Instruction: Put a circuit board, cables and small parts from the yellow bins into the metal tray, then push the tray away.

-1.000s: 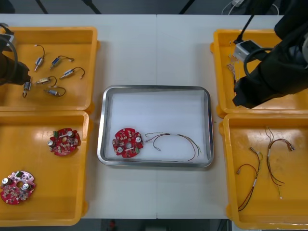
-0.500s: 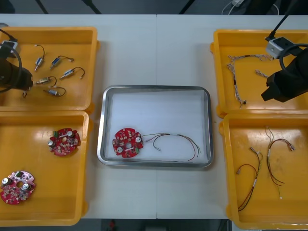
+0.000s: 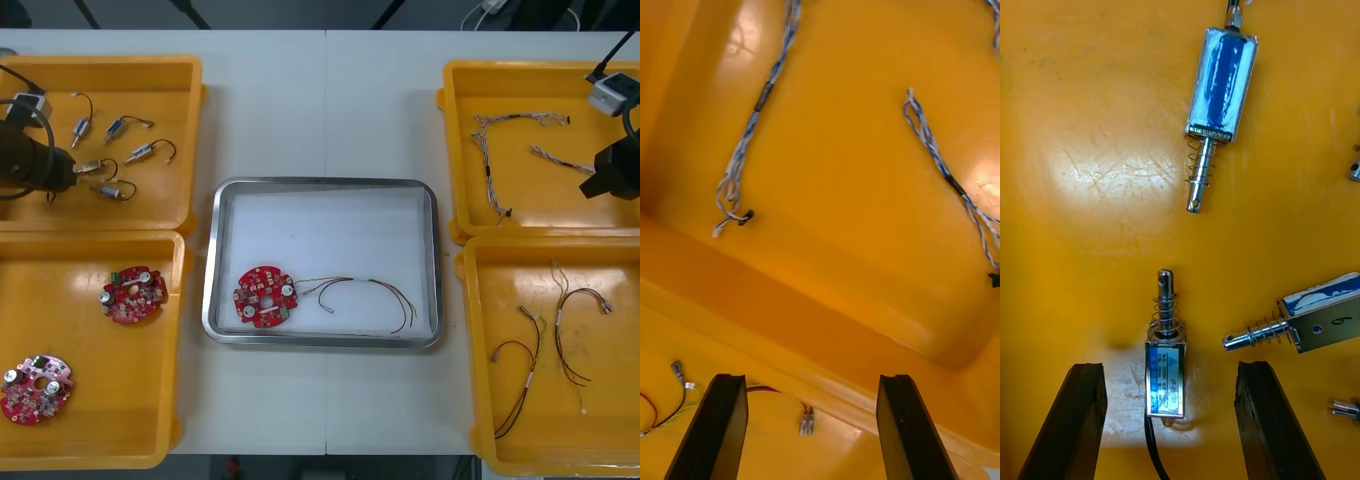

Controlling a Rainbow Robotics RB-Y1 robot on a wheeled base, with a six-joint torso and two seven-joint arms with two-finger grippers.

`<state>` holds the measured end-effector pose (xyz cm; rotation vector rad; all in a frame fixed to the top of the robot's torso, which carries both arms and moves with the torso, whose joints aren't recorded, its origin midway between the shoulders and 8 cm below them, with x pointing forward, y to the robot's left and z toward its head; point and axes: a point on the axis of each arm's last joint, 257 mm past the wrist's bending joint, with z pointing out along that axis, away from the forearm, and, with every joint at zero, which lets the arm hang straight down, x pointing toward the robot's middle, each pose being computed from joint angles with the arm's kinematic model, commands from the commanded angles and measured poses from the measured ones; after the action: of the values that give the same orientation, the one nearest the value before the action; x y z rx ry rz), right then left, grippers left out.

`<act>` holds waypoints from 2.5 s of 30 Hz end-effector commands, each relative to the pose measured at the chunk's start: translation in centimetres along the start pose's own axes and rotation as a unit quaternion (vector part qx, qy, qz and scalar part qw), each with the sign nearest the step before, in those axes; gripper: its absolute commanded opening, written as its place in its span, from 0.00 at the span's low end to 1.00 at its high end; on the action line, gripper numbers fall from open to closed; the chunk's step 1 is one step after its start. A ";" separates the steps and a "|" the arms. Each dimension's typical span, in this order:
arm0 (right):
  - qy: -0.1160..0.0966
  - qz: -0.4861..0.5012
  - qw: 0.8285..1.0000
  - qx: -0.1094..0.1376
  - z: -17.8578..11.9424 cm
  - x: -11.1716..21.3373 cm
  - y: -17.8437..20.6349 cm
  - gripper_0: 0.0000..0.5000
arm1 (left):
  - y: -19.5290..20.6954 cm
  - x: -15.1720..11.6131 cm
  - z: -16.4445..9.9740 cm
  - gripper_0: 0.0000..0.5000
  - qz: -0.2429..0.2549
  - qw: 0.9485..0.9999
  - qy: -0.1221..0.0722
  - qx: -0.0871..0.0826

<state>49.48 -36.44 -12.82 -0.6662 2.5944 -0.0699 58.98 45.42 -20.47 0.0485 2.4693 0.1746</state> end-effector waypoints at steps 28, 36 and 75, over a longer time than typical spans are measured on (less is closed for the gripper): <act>-0.051 -0.293 0.951 0.080 4.5 -6.6 -11.0 1.00 | 1.4 -2.6 -2.6 0.00 0.044 0.999 -0.020 0.005; -0.063 -0.271 0.958 0.064 7.8 -7.2 -9.4 1.00 | 2.1 -4.8 -7.9 0.00 0.016 0.999 -0.023 0.035; -0.041 -0.231 0.971 0.055 11.8 -5.2 -9.0 0.92 | -22.4 -1.8 -19.0 0.00 -0.235 0.969 0.032 0.067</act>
<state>61.83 -42.03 -20.93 -1.1362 2.3289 -0.2948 48.42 24.44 -10.37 -0.3590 2.5654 -0.0830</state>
